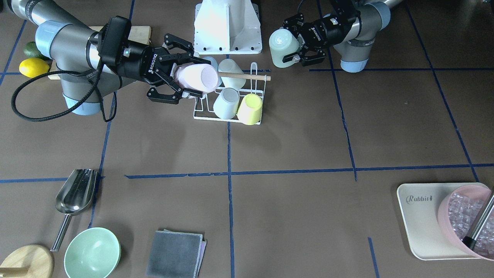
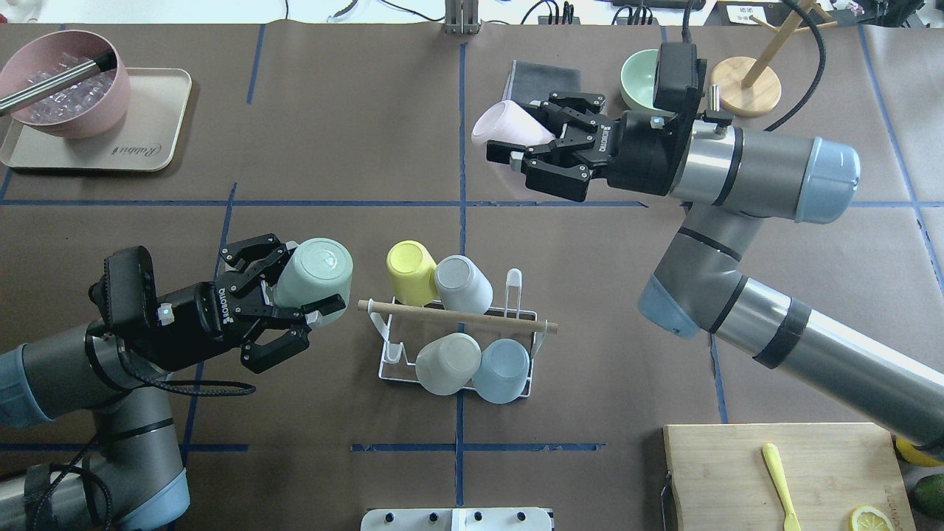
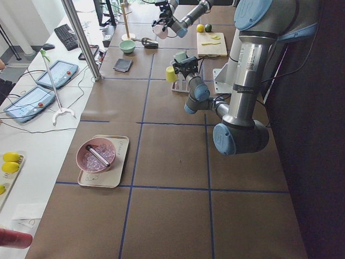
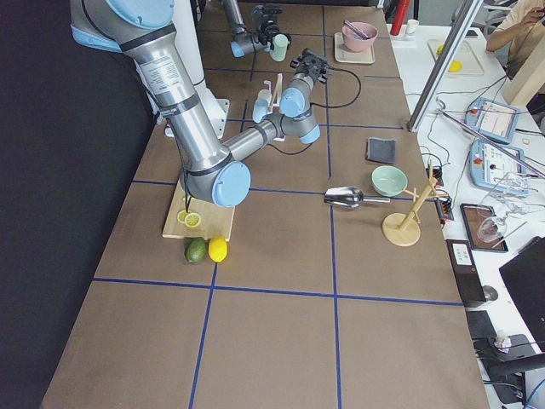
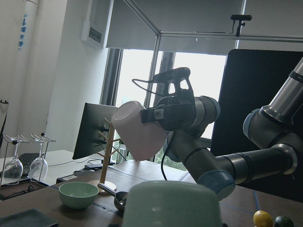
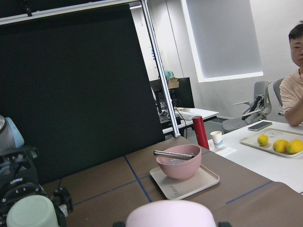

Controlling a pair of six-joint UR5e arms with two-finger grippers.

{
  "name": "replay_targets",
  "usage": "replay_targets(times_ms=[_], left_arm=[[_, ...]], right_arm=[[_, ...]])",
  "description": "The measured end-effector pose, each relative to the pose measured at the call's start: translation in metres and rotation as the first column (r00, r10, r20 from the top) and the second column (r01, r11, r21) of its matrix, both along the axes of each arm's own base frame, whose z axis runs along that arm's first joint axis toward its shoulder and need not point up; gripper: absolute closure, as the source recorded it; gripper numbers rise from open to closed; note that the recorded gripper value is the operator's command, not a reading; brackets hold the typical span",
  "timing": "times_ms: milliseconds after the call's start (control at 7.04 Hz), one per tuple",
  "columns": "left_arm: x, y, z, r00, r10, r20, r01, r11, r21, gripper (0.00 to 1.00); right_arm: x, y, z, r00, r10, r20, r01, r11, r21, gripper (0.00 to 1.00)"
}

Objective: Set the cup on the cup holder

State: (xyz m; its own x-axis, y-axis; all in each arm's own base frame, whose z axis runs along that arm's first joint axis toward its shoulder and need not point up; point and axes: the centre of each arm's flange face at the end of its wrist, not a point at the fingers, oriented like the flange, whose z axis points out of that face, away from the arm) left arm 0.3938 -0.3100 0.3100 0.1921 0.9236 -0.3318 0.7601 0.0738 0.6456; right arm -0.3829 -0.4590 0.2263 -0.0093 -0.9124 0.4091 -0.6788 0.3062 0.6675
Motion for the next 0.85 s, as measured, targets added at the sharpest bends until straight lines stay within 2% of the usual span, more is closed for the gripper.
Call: replay_targets(times_ms=[284, 426, 852], left_arm=[[0.029, 0.001, -0.003, 0.996, -0.089, 0.026, 0.088, 0.995, 0.041, 0.92], [0.043, 0.006, 0.001, 0.994, -0.106, 0.035, 0.104, 0.993, 0.046, 0.92], [0.067, 0.034, 0.001, 0.998, -0.061, 0.030, 0.060, 0.997, 0.049, 0.92]], right_arm=[[-0.022, -0.005, 0.021, 0.999, 0.007, 0.035, -0.007, 1.000, 0.004, 1.00], [-0.031, -0.009, 0.027, 0.999, 0.019, 0.027, -0.020, 1.000, 0.017, 1.00], [-0.062, -0.001, 0.041, 0.997, 0.061, -0.051, -0.055, 0.994, 0.094, 1.00]])
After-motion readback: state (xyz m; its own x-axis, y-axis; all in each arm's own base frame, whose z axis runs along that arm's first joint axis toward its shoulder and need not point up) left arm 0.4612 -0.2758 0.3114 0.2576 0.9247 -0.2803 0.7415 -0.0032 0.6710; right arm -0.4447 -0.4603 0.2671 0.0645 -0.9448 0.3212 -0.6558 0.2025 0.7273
